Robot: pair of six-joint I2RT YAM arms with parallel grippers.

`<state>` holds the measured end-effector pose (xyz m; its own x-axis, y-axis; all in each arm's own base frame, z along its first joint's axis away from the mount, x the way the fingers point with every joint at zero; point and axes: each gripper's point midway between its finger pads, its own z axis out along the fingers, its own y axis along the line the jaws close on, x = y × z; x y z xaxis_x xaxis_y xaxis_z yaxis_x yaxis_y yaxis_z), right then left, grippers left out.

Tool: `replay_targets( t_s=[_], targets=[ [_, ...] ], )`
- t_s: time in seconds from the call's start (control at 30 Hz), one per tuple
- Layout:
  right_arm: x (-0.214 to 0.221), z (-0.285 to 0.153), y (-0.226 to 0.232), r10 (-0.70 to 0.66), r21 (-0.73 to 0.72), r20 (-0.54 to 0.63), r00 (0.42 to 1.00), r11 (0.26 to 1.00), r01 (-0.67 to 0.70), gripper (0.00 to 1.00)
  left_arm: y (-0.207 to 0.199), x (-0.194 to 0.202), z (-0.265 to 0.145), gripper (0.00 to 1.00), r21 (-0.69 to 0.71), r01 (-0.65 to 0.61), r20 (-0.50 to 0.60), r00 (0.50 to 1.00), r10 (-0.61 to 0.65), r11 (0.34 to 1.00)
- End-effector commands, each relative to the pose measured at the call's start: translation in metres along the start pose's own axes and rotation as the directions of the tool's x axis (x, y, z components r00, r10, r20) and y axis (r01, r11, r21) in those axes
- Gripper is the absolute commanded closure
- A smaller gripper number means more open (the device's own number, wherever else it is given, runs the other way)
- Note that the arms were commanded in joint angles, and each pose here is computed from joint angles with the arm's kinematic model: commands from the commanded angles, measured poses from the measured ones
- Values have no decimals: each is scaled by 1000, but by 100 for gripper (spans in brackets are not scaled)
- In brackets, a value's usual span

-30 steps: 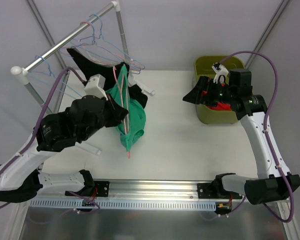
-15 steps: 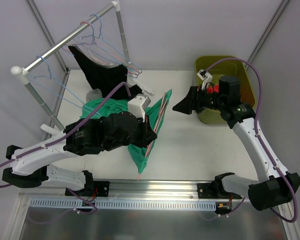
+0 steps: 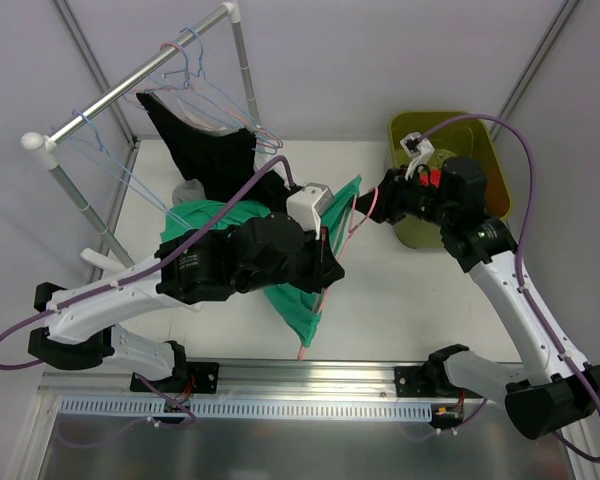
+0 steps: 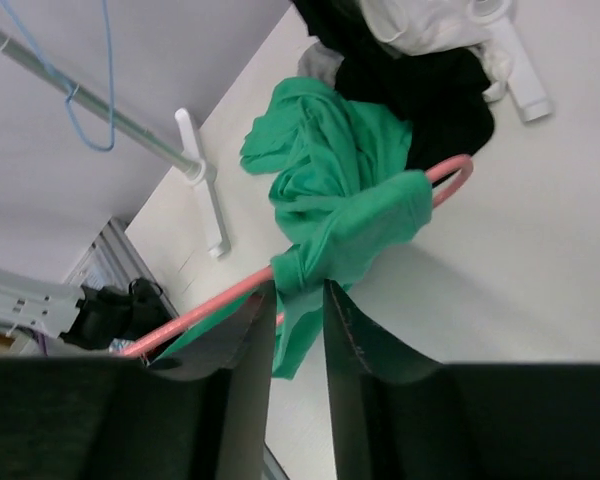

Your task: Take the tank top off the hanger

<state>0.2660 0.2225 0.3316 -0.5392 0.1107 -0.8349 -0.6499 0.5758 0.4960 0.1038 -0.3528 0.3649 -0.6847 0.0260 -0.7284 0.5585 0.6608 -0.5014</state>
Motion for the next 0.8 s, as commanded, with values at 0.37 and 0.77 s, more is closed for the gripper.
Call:
replay_targets(
  t_s=[0.37,0.77],
  targets=[
    [-32,-15,-35,-105,261,114,988,963,72,100,-17,-28,-31,100,112,57,107,992,-69,992],
    [-84,-53,-99,-92,556,184,979,831,-26,100,-57,-18,-34,100,277,-36,5,999,36,960]
  ],
)
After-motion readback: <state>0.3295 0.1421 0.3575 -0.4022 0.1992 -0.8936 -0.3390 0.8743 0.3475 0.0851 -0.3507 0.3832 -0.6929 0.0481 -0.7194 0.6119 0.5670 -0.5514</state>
